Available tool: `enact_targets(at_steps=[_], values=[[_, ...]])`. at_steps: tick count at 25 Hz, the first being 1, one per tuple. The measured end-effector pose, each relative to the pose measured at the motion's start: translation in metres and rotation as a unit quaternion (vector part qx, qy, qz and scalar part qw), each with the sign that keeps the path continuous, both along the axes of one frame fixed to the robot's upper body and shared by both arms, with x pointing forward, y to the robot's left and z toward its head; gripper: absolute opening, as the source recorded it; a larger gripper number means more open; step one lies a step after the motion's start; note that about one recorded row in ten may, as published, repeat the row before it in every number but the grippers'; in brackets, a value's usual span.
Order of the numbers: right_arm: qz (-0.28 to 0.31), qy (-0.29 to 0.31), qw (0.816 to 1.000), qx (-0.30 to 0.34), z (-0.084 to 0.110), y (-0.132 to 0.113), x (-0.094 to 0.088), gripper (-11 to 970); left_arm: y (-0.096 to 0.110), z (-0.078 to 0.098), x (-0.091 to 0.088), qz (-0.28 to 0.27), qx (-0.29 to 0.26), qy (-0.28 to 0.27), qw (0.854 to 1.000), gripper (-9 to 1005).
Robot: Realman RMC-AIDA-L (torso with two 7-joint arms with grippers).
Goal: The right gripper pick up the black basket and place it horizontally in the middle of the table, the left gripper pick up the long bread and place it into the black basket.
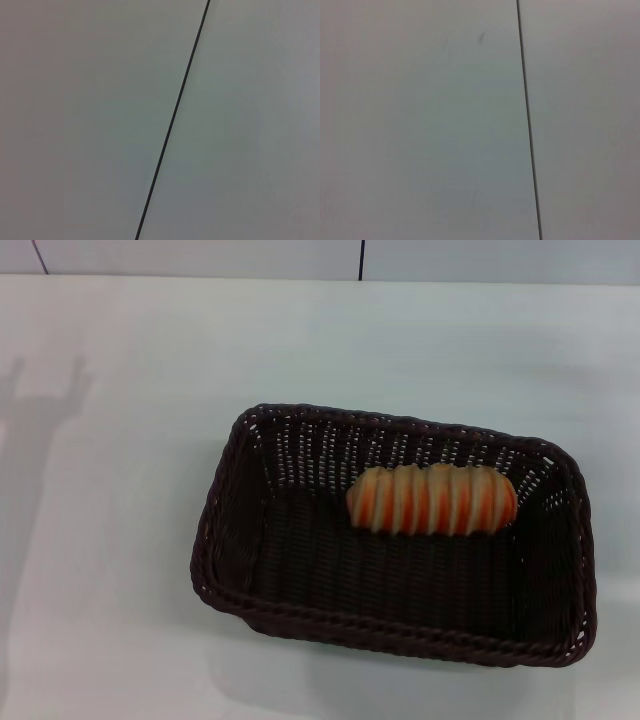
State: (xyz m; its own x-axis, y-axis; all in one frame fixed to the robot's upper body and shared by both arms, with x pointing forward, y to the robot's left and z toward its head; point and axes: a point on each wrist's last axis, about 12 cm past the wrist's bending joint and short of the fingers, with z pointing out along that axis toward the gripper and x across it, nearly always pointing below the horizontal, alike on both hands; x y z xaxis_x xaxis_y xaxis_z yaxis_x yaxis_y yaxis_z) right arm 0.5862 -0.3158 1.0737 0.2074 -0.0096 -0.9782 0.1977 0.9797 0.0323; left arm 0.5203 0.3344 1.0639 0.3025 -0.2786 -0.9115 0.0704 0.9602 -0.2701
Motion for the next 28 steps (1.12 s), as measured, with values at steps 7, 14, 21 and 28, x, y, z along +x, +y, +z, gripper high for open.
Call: enact_targets(at_steps=[7,14,21,28], values=[[-0.002,0.001,1.000,0.005,-0.0013,-0.0015,-0.0017,823,-0.0004,0.0006,0.0004,-0.001,0.000,-0.002,1.000,860],[-0.004,0.002,1.000,0.004,-0.0014,-0.0031,-0.0015,823,0.0000,-0.0008,-0.0012,-0.001,-0.006,0.000,1.000,860],[-0.004,0.007,1.000,0.001,-0.0038,-0.0047,-0.0036,824,-0.0015,-0.0025,-0.0011,-0.005,-0.005,0.005,1.000,860],[0.000,0.013,1.000,-0.002,-0.0063,-0.0031,-0.0049,824,-0.0001,-0.0042,-0.0014,-0.002,-0.006,0.010,1.000,860]])
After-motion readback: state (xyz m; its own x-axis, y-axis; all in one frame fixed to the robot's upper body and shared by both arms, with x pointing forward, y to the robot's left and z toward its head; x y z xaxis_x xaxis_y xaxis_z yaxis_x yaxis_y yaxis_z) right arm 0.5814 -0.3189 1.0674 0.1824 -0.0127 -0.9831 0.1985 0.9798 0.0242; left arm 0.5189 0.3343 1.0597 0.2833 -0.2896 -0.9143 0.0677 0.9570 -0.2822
